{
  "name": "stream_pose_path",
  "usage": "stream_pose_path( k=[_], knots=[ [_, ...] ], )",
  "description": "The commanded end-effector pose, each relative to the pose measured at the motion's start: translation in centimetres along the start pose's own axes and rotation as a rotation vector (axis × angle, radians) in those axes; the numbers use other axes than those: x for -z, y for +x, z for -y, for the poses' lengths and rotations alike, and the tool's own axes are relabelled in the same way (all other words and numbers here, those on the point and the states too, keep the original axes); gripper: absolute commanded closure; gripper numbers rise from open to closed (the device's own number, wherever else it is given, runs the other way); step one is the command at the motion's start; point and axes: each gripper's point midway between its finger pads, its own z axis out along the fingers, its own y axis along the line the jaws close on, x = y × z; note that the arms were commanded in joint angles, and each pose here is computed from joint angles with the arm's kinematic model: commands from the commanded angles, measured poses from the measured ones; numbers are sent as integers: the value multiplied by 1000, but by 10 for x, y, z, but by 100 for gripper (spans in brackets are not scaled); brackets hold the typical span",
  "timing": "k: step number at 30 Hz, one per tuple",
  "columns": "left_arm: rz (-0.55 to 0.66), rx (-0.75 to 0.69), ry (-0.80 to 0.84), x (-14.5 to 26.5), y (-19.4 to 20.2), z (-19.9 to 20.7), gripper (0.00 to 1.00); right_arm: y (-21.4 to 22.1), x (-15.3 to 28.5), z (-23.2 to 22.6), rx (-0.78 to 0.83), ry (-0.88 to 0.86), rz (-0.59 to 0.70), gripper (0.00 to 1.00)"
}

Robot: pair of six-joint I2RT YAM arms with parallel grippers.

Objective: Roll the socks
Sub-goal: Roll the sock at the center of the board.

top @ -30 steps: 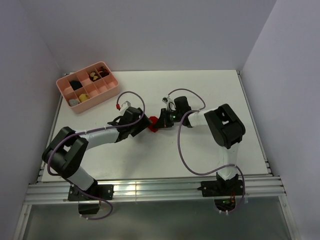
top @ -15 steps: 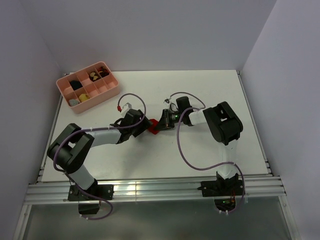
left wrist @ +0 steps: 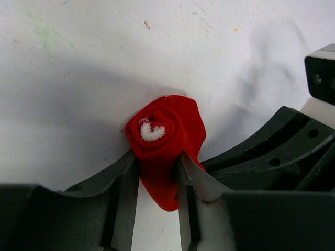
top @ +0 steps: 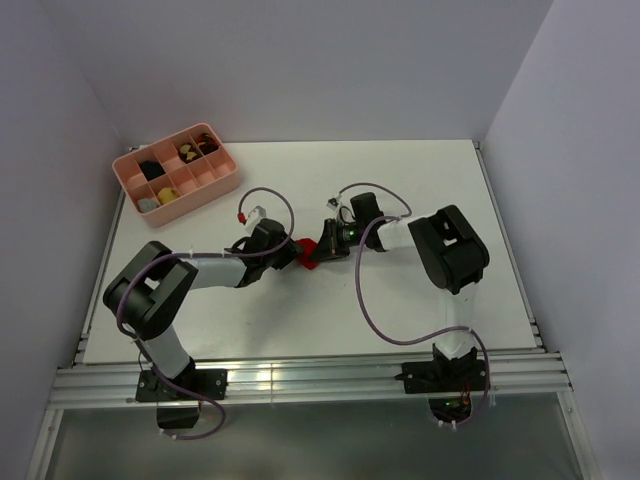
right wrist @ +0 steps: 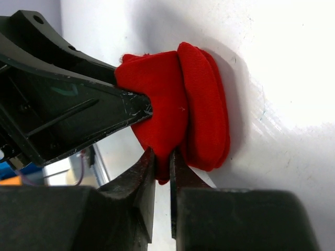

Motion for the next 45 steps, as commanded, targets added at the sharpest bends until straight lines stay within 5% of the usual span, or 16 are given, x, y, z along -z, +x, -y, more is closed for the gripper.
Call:
stream_pose_path(
  k=[1,5,8,15,30,45],
  knots=[
    [-43,-40,-85,-4,11,-25,77,16,6,13,31,141,-16,84],
    [-57,-72,-93,-2,12,-25,92,10,11,4,97,206,8,62],
    [-59,-96,-112,1,10,-27,94,1,20,-9,179,256,54,51],
    [-101,-170,-145,6,9,-23,97,-17,37,-17,408,467,174,40],
    [-166,-187,-120,11,15,-9,96,-10,22,-43,805,538,412,36],
    [-193,-177,-103,10,19,-3,96,-4,2,-52,896,547,404,36]
  ],
)
